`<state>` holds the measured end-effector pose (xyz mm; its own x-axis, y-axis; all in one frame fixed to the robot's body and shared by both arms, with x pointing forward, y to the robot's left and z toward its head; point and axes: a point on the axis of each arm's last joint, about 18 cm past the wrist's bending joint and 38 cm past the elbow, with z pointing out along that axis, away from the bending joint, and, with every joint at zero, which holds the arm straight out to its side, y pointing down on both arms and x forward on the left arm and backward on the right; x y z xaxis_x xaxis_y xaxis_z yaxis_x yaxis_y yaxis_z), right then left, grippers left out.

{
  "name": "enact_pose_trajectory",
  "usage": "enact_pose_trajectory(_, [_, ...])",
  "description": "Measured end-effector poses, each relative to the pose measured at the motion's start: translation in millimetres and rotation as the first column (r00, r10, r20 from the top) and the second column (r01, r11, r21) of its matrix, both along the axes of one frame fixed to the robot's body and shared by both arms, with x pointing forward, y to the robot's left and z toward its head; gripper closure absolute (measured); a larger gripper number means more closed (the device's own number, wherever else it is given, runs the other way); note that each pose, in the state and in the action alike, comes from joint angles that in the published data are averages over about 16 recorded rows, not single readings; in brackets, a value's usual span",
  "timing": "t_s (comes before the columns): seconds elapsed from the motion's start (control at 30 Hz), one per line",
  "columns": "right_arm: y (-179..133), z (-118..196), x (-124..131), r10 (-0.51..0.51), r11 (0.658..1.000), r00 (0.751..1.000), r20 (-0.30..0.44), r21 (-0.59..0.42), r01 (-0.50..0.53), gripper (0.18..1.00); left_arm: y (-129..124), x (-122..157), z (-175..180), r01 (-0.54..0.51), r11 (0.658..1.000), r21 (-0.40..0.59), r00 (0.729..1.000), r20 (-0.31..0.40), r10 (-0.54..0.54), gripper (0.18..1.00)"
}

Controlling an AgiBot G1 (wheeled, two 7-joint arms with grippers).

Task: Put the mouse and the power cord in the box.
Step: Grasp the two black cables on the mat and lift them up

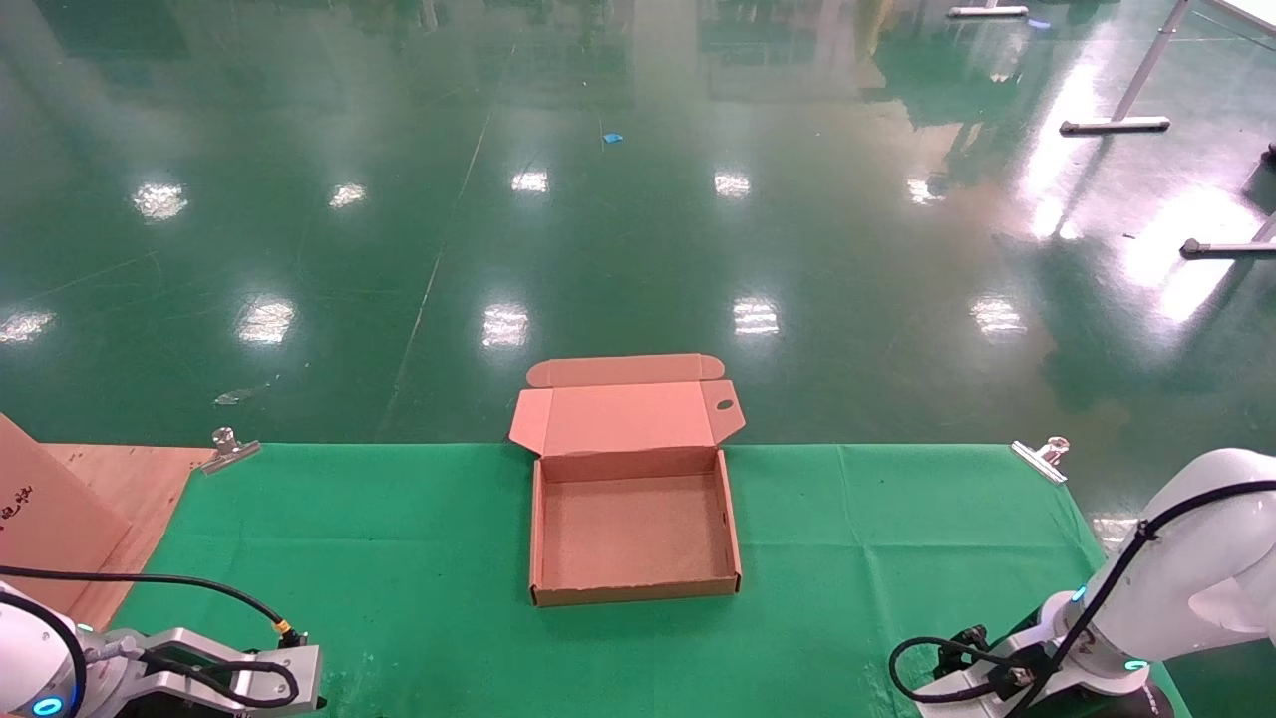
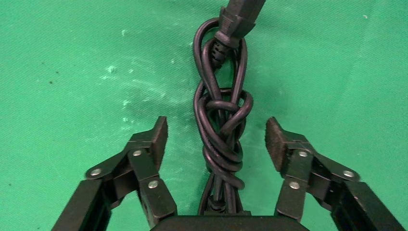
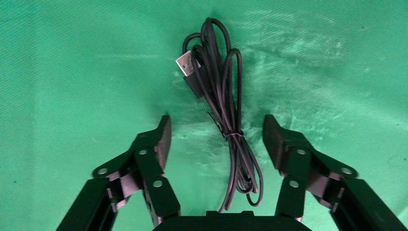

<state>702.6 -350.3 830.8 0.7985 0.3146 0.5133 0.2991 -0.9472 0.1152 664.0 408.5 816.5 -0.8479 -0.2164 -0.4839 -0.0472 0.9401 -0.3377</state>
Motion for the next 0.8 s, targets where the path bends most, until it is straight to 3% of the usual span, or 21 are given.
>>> enact_pose_trajectory(0.6, [-1.9,4.1,-1.3,0.003,1.0,1.0,-0.007,0.008,-0.003,0.792,2.2,-3.6,1.3,0.02,1.0,0.002,1.0,-0.007,-0.02,0.759])
enact_pose_trajectory(0.8, [-5.0,17.6,-2.4,0.004,1.0,1.0,0.005,0.026,-0.004,0.888,4.8,-6.3,10.4,0.033,0.999,0.005,0.999,-0.006,-0.033,0.83])
